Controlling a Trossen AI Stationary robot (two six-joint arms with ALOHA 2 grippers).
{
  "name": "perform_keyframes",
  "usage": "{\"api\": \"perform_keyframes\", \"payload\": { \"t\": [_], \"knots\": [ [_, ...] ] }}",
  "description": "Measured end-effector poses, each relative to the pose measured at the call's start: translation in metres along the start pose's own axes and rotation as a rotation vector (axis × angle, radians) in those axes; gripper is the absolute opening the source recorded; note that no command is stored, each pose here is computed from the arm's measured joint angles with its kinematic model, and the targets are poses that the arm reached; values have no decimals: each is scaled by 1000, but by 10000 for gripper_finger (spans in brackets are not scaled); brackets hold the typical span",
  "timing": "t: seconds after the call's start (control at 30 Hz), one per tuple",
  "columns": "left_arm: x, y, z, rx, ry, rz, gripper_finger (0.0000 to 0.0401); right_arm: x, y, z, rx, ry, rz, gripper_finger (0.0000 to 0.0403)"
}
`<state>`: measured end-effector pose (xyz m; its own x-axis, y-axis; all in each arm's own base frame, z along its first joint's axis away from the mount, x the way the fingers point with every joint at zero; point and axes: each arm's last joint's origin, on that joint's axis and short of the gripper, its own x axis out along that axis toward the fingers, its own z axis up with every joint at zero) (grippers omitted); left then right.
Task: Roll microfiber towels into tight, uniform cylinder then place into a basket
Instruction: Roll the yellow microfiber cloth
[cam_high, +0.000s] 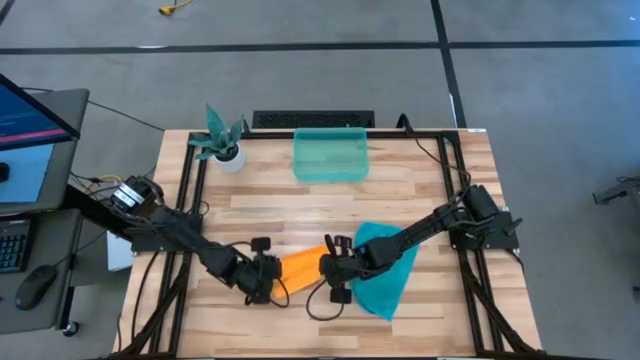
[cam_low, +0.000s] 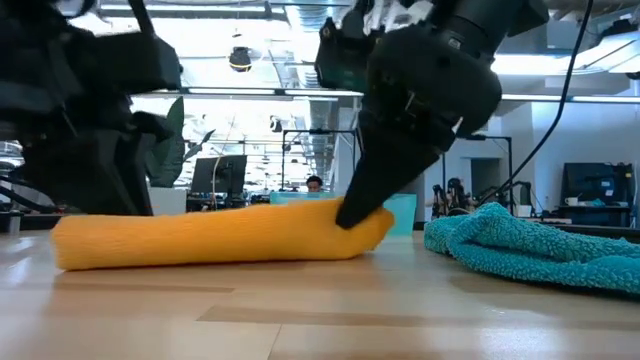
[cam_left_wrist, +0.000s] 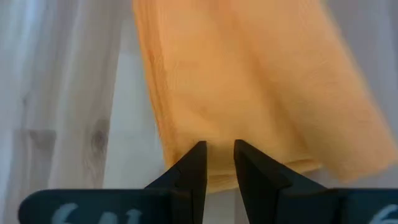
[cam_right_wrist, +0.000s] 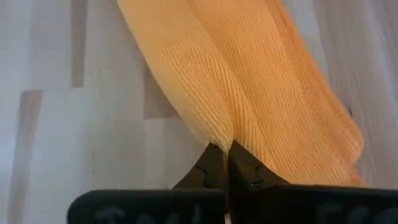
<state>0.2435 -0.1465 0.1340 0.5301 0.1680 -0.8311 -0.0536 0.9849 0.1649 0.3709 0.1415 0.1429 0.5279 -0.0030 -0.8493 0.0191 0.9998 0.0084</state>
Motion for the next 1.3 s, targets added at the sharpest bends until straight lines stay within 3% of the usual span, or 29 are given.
{"api": "perform_keyframes", "payload": {
  "t": [0.3,0.53,0.97,1.3],
  "knots": [
    [-25,-20,11,63,-41,56,75,1,-4,3,102,2,41,17],
    [-23,-19,6,55,-38,73,75,-7,-4,6,147,-6,69,11],
    [-22,-22,7,42,-45,33,75,-12,-6,9,214,-13,73,10],
    [-33,-41,2,126,-117,-6,75,-11,-9,10,235,-10,68,9]
  ]
}}
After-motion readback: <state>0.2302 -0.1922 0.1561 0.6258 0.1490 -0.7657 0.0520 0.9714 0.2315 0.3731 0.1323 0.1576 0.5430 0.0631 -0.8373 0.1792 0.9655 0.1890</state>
